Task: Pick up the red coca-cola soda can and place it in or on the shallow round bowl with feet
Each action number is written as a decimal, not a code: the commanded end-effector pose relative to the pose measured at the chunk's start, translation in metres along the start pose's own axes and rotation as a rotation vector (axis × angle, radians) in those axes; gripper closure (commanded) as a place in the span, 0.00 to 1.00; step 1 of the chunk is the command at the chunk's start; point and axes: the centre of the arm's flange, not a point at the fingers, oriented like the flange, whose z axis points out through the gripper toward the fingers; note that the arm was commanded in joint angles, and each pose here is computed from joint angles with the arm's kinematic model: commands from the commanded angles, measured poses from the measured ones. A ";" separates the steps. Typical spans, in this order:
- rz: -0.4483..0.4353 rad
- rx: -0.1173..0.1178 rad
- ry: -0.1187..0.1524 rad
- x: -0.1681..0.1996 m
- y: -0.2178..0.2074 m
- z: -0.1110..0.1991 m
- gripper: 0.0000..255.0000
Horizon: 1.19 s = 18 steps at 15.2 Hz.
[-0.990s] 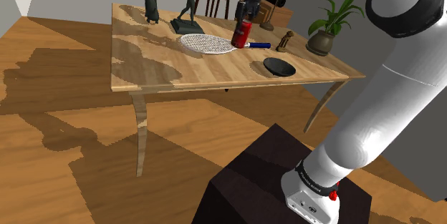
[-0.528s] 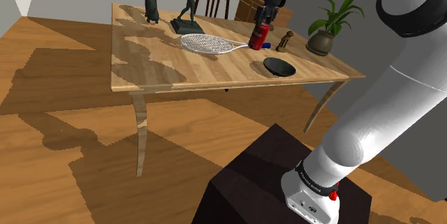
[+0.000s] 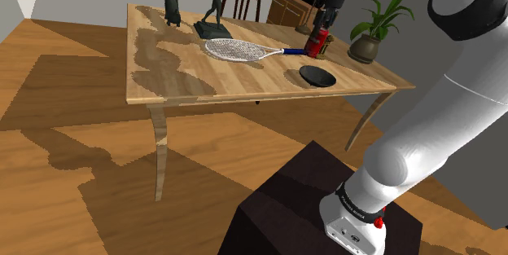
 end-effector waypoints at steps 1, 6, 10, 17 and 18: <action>-0.001 0.000 0.000 -0.014 0.021 -0.001 1.00; -0.001 0.000 0.000 -0.047 0.078 -0.006 1.00; -0.001 0.000 0.000 -0.051 0.084 0.009 1.00; -0.001 0.000 0.000 -0.051 0.084 0.046 1.00; -0.001 0.000 0.000 -0.051 0.084 0.051 1.00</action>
